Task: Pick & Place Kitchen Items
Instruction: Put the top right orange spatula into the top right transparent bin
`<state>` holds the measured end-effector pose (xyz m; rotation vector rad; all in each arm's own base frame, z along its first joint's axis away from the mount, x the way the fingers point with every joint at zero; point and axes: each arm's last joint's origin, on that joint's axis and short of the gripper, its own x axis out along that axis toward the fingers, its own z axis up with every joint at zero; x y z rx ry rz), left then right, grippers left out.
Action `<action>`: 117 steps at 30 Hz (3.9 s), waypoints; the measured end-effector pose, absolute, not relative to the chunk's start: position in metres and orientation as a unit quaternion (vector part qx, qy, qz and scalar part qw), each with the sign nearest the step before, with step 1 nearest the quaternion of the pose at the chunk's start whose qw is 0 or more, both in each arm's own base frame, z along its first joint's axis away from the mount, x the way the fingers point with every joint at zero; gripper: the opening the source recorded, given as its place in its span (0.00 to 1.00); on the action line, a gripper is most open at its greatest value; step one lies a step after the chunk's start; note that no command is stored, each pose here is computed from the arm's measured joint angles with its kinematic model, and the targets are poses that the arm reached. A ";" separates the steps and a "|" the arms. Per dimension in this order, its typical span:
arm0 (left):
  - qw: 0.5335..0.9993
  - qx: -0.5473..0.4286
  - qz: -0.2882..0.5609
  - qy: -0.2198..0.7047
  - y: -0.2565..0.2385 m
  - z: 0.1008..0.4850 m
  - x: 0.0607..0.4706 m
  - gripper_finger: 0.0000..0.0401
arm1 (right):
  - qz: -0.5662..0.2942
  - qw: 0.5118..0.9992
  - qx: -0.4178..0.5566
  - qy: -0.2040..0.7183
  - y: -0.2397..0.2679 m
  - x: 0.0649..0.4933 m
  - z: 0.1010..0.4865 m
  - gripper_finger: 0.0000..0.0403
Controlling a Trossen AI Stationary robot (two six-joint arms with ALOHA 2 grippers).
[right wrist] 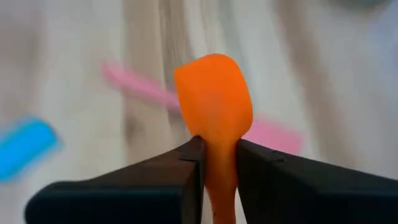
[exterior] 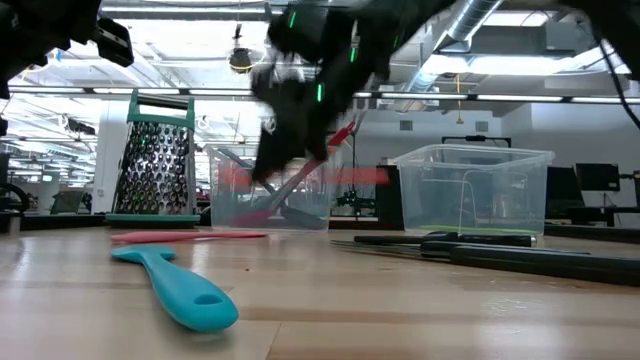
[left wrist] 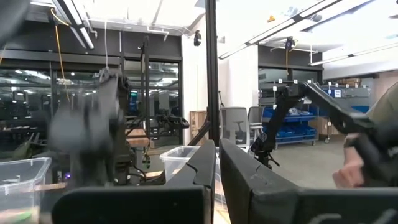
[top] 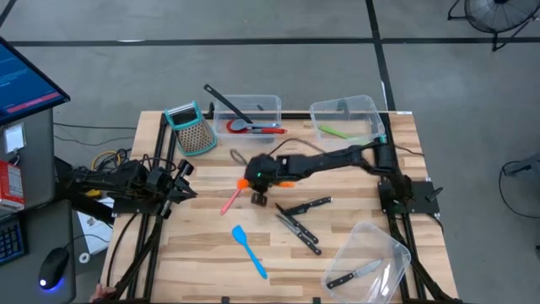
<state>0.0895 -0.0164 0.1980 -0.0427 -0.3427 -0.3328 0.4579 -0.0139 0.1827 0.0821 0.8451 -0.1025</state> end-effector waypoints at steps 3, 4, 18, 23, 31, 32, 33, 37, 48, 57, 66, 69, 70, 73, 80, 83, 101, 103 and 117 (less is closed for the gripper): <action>0.971 -0.021 -0.165 -0.170 -0.016 0.198 0.090 0.02 | -0.042 0.937 0.041 0.345 -0.009 0.452 0.228 0.12; 0.971 -0.021 -0.165 -0.170 -0.016 0.198 0.090 0.02 | -0.037 0.944 0.041 0.326 -0.006 0.449 0.241 0.12; 0.971 -0.021 -0.165 -0.171 -0.016 0.198 0.089 0.02 | 0.307 0.934 -0.109 -0.144 0.081 0.344 0.449 0.12; 0.971 -0.021 -0.165 -0.171 -0.016 0.198 0.089 0.02 | 0.381 0.881 -0.151 -0.235 0.117 0.314 0.471 0.12; 0.971 -0.021 -0.165 -0.172 -0.016 0.198 0.089 0.02 | 0.348 0.900 -0.152 -0.216 0.129 0.313 0.467 0.12; 0.971 -0.021 -0.165 -0.171 -0.016 0.198 0.089 0.02 | 0.322 0.912 -0.155 -0.200 0.127 0.315 0.465 0.12; 0.971 -0.021 -0.165 -0.171 -0.016 0.198 0.089 0.02 | 0.288 0.926 -0.160 -0.182 0.123 0.318 0.462 0.12; 0.971 -0.021 -0.165 -0.171 -0.016 0.198 0.089 0.02 | 0.062 0.974 -0.197 -0.089 0.098 0.321 0.458 0.12; 0.971 -0.021 -0.165 -0.172 -0.016 0.198 0.089 0.02 | -0.369 0.887 -0.138 0.241 -0.044 0.302 0.414 0.12; 0.971 -0.021 -0.165 -0.172 -0.016 0.199 0.089 0.02 | -0.436 0.776 -0.040 0.454 -0.143 0.255 0.340 0.12; 0.971 -0.021 -0.165 -0.174 -0.016 0.199 0.089 0.02 | -0.367 0.750 0.003 0.551 -0.171 0.229 0.296 0.12; 0.971 -0.021 -0.165 -0.174 -0.016 0.199 0.089 0.02 | -0.356 0.736 -0.005 0.576 -0.176 0.220 0.295 0.12; 0.971 -0.021 -0.165 -0.174 -0.016 0.199 0.089 0.02 | -0.352 0.731 -0.006 0.584 -0.177 0.218 0.294 0.12; 0.971 -0.021 -0.165 -0.174 -0.016 0.199 0.089 0.02 | -0.344 0.720 0.003 0.603 -0.180 0.211 0.292 0.12; 0.971 -0.021 -0.165 -0.174 -0.016 0.199 0.089 0.02 | -0.316 0.674 0.022 0.668 -0.190 0.213 0.267 0.12; 0.971 -0.021 -0.165 -0.174 -0.016 0.199 0.089 0.02 | -0.293 0.644 0.032 0.706 -0.194 0.218 0.249 0.12; 0.971 -0.021 -0.165 -0.173 -0.016 0.199 0.089 0.02 | -0.202 0.606 0.120 0.760 -0.243 0.236 0.250 0.12; 0.971 -0.021 -0.165 -0.173 -0.016 0.199 0.089 0.02 | -0.205 0.604 0.131 0.759 -0.251 0.238 0.247 0.12; 0.971 -0.021 -0.165 -0.174 -0.016 0.199 0.089 0.02 | -0.217 0.615 0.153 0.742 -0.262 0.245 0.262 0.12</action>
